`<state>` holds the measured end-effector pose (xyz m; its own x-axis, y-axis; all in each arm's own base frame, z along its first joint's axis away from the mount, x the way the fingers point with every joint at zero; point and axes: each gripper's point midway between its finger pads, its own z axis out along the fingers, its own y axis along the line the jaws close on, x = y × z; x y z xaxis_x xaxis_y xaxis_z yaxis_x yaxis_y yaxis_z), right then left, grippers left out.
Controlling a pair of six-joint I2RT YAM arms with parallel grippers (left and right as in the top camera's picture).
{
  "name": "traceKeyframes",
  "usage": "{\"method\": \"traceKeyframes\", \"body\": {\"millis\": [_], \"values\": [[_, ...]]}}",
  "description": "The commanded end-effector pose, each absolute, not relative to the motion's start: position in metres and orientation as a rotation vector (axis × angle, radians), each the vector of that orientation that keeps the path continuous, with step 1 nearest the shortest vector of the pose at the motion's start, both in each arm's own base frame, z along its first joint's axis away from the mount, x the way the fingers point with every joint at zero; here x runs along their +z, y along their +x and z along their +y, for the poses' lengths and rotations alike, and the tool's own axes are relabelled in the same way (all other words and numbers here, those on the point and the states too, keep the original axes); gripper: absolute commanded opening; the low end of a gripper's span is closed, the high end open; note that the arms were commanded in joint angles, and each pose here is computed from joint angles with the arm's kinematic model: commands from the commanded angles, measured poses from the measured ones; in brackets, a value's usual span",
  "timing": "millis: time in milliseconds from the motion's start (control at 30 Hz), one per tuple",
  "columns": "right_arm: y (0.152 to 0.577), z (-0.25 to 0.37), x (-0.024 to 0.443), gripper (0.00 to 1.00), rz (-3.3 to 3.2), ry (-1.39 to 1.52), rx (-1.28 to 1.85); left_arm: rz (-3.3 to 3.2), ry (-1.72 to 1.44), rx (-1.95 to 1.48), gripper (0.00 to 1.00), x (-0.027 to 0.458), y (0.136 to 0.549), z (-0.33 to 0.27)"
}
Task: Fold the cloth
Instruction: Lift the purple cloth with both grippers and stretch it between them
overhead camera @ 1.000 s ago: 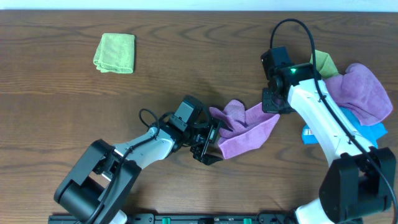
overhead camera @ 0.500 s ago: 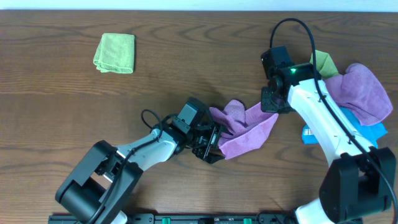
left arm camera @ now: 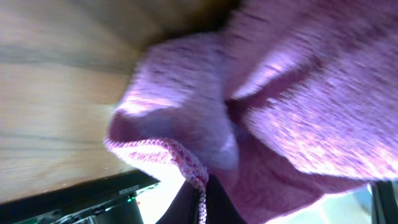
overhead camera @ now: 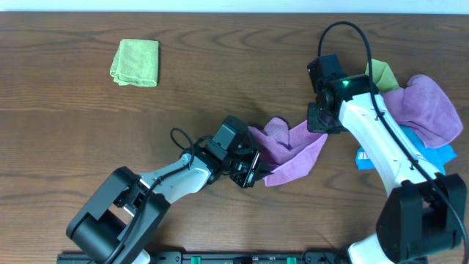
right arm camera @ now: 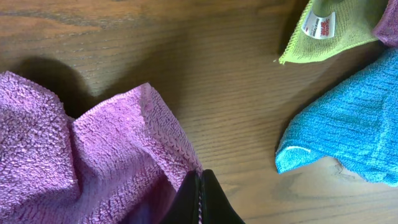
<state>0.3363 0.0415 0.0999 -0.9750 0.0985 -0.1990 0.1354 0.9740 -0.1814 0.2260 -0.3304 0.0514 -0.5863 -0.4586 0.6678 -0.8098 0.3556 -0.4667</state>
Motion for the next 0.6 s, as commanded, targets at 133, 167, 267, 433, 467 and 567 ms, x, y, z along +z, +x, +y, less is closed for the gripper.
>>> {"method": "traceKeyframes", "body": {"millis": [133, 167, 267, 433, 467, 567], "values": [[0.343, 0.040, 0.105, 0.01, 2.892, 0.214, -0.278, -2.241, 0.909, 1.363, 0.06, 0.082, 0.261, -0.329], [0.351, 0.042, 0.109, 0.01, 2.853, 0.218, -0.256, -2.237, 0.894, 1.420, 0.06, 0.093, 0.275, -0.323], [0.373, 0.050, 0.127, 0.01, 2.740, 0.171, -0.179, -2.282, 0.853, 1.584, 0.06, 0.125, 0.316, -0.308], [0.399, 0.073, 0.148, 0.01, 2.618, 0.089, -0.006, -2.346, 0.869, 1.717, 0.06, 0.165, 0.370, -0.276], [0.405, 0.078, 0.151, 0.01, 2.592, 0.083, 0.022, -2.363, 0.867, 1.747, 0.06, 0.174, 0.379, -0.271], [0.420, 0.092, 0.163, 0.01, 2.513, 0.061, 0.090, -2.391, 0.872, 1.837, 0.06, 0.200, 0.402, -0.258]]}}
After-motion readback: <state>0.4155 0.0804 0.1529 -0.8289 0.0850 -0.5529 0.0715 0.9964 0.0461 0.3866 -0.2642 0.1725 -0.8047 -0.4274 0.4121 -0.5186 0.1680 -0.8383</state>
